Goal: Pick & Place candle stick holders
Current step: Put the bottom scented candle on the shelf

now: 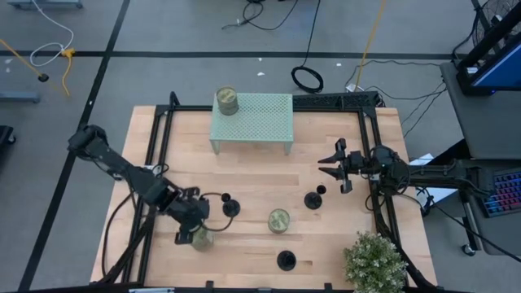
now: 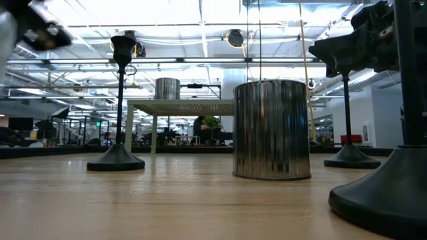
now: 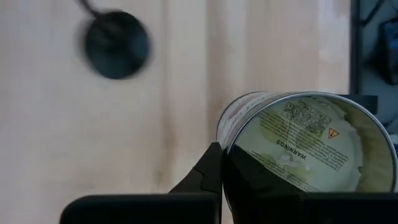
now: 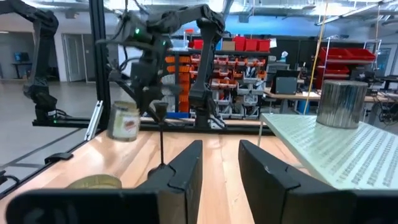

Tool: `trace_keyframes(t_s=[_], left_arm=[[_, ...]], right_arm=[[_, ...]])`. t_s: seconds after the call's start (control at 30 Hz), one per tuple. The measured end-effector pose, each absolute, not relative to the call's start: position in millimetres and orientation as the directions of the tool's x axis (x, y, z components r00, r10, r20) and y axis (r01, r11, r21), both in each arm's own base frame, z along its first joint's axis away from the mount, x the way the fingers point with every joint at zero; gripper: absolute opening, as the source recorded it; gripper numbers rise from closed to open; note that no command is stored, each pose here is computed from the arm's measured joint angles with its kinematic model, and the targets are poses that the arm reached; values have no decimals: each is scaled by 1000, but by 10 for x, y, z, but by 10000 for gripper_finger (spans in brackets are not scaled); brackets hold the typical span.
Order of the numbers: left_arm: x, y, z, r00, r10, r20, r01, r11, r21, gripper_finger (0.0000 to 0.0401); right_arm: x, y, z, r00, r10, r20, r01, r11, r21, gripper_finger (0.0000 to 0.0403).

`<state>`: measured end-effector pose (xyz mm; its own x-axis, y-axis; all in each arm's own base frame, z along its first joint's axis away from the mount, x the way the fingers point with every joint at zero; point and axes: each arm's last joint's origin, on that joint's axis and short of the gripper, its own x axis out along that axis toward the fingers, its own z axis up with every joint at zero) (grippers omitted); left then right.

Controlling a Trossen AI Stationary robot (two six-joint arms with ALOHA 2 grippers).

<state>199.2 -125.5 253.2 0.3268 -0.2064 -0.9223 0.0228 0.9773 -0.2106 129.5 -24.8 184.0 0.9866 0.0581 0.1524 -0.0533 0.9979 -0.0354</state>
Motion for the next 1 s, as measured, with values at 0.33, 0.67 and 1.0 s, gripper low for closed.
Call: trace_keyframes(t_s=[0.33,0.67,1.0], left_arm=[[2161,-659,3478,270,94,-958,57,992,114,4],[2766,176,3766,278,283,-918,89,944,318,4],[3511,1161,3852,458,334,-824,64,912,406,7]], right_arm=[[1296,-249,1840,986,58,153,-51,998,-47,95],[1303,-250,1829,988,58,143,-46,995,-85,96],[1329,-258,1788,992,57,109,-48,996,-76,95]])
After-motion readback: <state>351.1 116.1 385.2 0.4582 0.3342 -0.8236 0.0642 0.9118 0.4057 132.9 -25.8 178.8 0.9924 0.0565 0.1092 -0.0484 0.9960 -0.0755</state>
